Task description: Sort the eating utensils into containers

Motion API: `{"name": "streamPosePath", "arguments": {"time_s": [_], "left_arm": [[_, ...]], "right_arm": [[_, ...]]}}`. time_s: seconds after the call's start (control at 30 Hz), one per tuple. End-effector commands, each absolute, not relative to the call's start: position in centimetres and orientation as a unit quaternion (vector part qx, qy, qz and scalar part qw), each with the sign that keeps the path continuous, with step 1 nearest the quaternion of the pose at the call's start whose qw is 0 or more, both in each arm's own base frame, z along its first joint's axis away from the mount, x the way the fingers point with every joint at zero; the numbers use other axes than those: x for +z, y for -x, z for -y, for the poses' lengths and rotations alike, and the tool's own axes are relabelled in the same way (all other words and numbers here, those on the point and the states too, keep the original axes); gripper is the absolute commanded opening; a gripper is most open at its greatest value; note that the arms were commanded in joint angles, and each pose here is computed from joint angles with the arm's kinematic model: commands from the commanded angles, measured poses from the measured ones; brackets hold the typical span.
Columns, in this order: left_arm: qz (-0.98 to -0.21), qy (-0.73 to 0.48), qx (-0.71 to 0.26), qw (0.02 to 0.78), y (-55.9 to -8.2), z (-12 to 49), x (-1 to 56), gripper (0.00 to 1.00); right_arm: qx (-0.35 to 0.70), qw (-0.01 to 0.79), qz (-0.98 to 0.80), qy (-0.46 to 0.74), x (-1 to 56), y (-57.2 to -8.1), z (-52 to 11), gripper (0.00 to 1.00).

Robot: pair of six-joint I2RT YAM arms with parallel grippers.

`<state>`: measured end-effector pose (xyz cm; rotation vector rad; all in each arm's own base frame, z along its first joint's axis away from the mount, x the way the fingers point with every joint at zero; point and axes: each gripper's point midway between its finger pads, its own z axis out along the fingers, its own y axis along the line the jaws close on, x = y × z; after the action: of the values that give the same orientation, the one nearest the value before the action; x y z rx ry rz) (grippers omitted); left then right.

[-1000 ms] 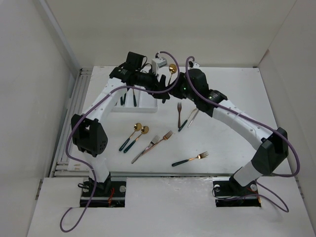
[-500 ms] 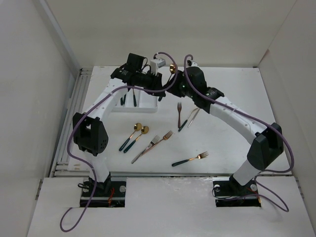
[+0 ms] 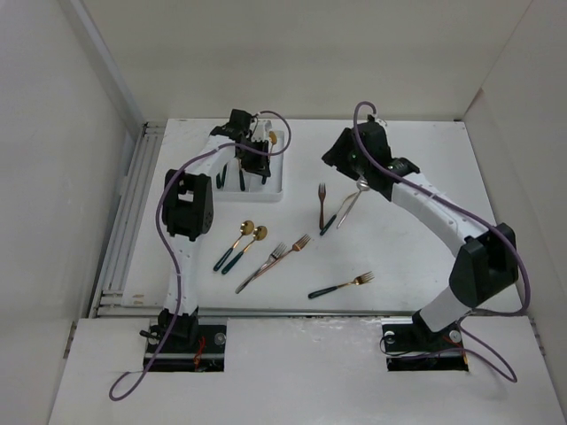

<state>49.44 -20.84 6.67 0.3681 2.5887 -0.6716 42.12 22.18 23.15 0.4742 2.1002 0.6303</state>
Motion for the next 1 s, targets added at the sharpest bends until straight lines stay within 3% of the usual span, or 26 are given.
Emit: {"name": "streamPosePath", "arguments": {"time_s": [0.0,0.1,0.13,0.23,0.3,0.43,0.57,0.7,0.97], "left_arm": [[-0.92,-0.127,-0.242,0.279,-52.2,21.6,10.0,0.0],[-0.922,-0.122,-0.243,0.276,-52.4,21.7,9.6,0.0],[-0.923,-0.122,-0.247,0.269,-52.3,21.8,9.0,0.0],[-0.926,-0.113,-0.246,0.265,-52.5,21.4,8.5,0.24],[-0.929,-0.106,-0.247,0.255,-51.9,21.3,8.1,0.28],[-0.931,-0.095,-0.243,0.256,-51.9,20.6,8.0,0.32],[-0.929,-0.101,-0.242,0.262,-51.8,20.6,9.0,0.46],[-0.925,-0.113,-0.231,0.278,-51.8,20.1,11.2,0.53],[-0.904,-0.147,-0.222,0.334,-51.8,19.7,16.9,0.56]], "right_arm": [[0.178,0.402,-0.874,-0.209,19.0,-43.0,-19.9,0.59],[0.142,0.36,-0.897,-0.213,15.3,-42.8,-19.1,0.51],[0.131,0.35,-0.901,-0.22,14.4,-42.6,-18.9,0.44],[0.093,0.313,-0.918,-0.226,11.1,-41.8,-18.2,0.35],[0.076,0.3,-0.923,-0.231,9.9,-41.4,-17.8,0.32],[0.046,0.293,-0.924,-0.243,8.5,-40.9,-16.3,0.32],[0.026,0.287,-0.924,-0.253,7.4,-40.3,-15.2,0.39],[0.015,0.282,-0.924,-0.258,6.7,-40.0,-14.4,0.41],[-0.001,0.264,-0.934,-0.242,4.8,-42.0,-12.4,0.41]]}}
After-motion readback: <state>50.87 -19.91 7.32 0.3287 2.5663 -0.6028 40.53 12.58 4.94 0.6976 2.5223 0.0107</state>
